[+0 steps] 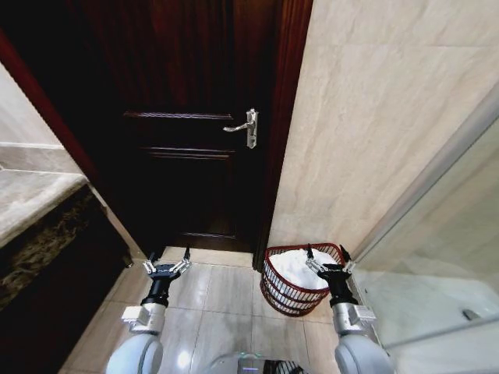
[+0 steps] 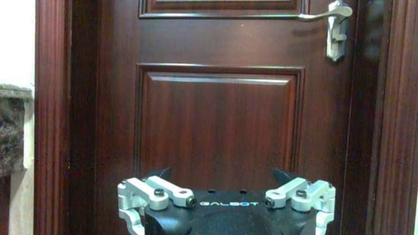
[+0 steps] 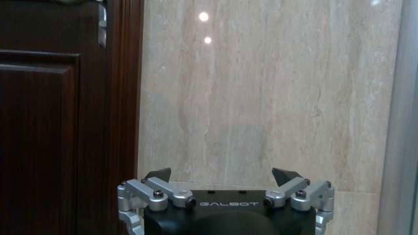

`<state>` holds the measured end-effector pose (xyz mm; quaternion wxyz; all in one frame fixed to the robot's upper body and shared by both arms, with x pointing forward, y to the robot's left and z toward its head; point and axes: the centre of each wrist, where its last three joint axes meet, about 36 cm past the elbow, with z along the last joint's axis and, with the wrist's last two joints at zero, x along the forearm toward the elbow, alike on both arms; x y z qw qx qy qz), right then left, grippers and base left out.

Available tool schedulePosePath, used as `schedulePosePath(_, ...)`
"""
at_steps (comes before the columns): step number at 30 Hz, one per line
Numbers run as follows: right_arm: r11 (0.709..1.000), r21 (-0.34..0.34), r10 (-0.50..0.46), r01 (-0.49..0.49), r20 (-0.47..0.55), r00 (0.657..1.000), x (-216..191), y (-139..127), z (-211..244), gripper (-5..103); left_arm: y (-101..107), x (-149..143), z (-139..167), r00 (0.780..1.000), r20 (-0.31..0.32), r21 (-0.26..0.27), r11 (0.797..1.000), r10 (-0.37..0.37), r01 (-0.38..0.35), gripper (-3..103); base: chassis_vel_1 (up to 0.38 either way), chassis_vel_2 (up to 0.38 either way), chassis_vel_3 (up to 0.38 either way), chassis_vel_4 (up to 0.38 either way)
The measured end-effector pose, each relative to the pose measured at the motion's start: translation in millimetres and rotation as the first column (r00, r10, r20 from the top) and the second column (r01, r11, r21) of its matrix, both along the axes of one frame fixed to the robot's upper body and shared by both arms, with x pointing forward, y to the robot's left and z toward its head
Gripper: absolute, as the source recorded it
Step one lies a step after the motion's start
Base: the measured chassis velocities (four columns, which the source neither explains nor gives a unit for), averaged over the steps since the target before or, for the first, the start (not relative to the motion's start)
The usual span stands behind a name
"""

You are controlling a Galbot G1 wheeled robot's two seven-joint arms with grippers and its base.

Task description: Discard the used towel into the hamper.

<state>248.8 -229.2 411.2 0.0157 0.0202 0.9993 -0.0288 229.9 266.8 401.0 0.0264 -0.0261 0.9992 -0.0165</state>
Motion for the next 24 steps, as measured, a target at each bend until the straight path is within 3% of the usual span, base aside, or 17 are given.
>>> schedulePosePath(24, 1.000, 0.001, 0.012, -0.012, -0.016, 1.000, 4.2, 5.5, -8.0, 100, -4.6, 0.9, 0.9, 1.000, 0.000, -0.003, 1.000, 0.005, -0.005, 100, 0.000, 0.000, 0.000, 0.000)
